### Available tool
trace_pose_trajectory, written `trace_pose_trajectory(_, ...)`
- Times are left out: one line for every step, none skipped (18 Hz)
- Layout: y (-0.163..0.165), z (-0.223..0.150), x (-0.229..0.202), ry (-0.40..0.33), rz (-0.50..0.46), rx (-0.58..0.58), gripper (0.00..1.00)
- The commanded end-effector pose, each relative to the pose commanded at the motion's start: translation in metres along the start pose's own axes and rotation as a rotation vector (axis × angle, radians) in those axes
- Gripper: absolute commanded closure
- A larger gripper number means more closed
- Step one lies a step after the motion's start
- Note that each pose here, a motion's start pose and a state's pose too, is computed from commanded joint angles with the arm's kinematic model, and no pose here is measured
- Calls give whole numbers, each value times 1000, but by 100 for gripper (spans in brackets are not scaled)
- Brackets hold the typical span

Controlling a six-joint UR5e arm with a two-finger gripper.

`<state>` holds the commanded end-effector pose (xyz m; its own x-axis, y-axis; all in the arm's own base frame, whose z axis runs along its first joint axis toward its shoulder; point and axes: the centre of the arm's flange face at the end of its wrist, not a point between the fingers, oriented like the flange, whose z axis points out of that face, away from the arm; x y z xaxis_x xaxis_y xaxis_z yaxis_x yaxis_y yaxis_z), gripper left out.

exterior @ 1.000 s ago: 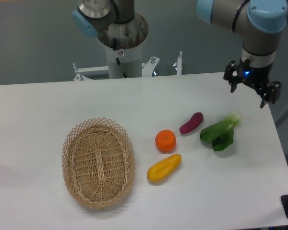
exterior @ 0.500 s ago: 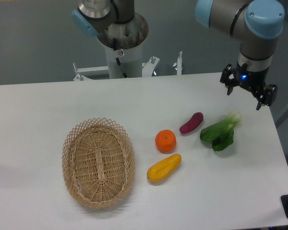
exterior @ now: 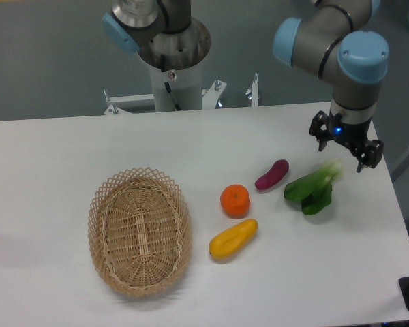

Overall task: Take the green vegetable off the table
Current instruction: 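Lower the open gripper down onto the green bok choy stem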

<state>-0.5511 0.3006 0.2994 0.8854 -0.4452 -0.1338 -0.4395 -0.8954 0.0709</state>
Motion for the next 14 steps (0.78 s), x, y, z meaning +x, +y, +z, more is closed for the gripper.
trace_pose_trajectory(9, 9, 4, 13, 30, 0, 0)
trace_pose_trajectory(16, 19, 6, 29, 57, 4, 0)
trace_pose_trajectory(22, 28, 6, 42, 70, 5, 0)
trace_pose_trajectory(29, 34, 6, 51, 63, 7, 0)
trace_pose_trajectory(33, 39, 6, 59, 56, 10, 0)
trace_pose_trajectory(31, 45, 8, 69, 56, 17, 0)
trace_pose_trajectory(30, 54, 12, 87, 47, 22, 0)
trace_pose_trajectory(30, 58, 13, 90, 46, 22, 0)
trace_pose_trajectory(30, 58, 13, 90, 46, 25, 0)
trace_pose_trajectory(32, 61, 16, 94, 32, 32, 0)
trace_pose_trajectory(30, 65, 18, 98, 12, 44, 0)
trace_pose_trajectory(28, 68, 18, 93, -12, 62, 0)
trace_pose_trajectory(26, 73, 17, 84, -41, 78, 0)
trace_pose_trajectory(24, 77, 18, 75, -74, 85, 0)
